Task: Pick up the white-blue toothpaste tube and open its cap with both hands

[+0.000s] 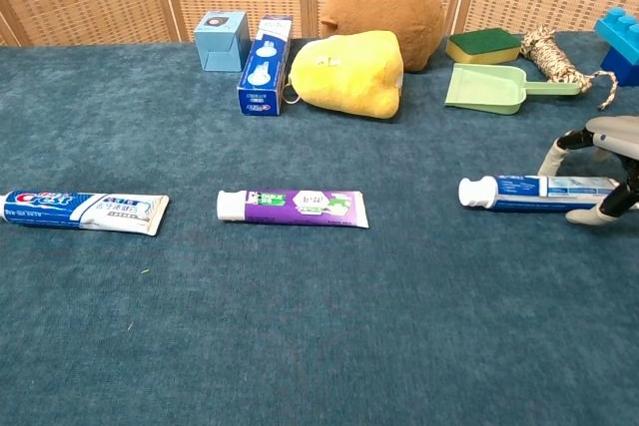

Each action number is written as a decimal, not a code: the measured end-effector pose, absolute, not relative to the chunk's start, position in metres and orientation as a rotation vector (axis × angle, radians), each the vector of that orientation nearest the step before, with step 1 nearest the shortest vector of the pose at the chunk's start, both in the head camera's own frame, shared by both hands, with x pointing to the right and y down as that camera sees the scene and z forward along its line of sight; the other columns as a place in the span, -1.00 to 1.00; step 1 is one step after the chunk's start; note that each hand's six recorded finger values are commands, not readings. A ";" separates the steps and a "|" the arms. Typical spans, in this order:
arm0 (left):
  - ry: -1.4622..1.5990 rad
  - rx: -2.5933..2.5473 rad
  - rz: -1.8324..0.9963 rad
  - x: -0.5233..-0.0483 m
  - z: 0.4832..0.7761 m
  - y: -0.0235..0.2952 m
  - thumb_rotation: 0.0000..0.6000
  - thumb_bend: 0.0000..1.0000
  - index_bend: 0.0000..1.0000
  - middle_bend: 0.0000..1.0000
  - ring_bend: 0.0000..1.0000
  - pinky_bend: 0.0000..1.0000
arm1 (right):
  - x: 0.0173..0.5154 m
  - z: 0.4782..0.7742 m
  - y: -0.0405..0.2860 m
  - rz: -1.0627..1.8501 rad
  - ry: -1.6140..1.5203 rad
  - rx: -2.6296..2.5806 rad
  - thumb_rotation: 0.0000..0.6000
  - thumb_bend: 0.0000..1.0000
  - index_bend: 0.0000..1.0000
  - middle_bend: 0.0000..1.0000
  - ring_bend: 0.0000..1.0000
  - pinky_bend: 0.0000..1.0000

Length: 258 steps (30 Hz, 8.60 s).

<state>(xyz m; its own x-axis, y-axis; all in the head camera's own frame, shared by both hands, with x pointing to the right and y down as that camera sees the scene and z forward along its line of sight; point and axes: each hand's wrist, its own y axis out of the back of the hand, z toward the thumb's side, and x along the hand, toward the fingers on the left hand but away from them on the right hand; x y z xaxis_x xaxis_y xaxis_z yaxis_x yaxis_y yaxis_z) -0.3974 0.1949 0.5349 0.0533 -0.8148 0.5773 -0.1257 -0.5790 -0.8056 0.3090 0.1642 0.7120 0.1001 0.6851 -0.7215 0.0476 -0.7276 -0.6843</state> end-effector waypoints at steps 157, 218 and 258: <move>0.521 -2.422 -0.837 -0.114 0.603 0.119 1.00 -0.42 -0.25 -0.73 -0.94 -0.65 | 0.211 0.618 0.178 1.264 -1.213 -3.283 1.00 -0.04 0.92 0.57 0.45 0.39; 0.603 -2.400 -0.854 -0.120 0.606 0.117 1.00 -0.39 0.26 -0.61 -0.86 -0.62 | 0.235 0.632 0.171 1.369 -1.420 -3.182 1.00 0.01 0.92 0.57 0.48 0.41; 0.564 -2.423 -0.895 -0.112 0.609 0.114 1.00 -0.40 -0.34 -0.89 -1.00 -0.66 | 0.226 0.620 0.163 1.323 -1.475 -3.175 1.00 0.02 0.92 0.57 0.49 0.42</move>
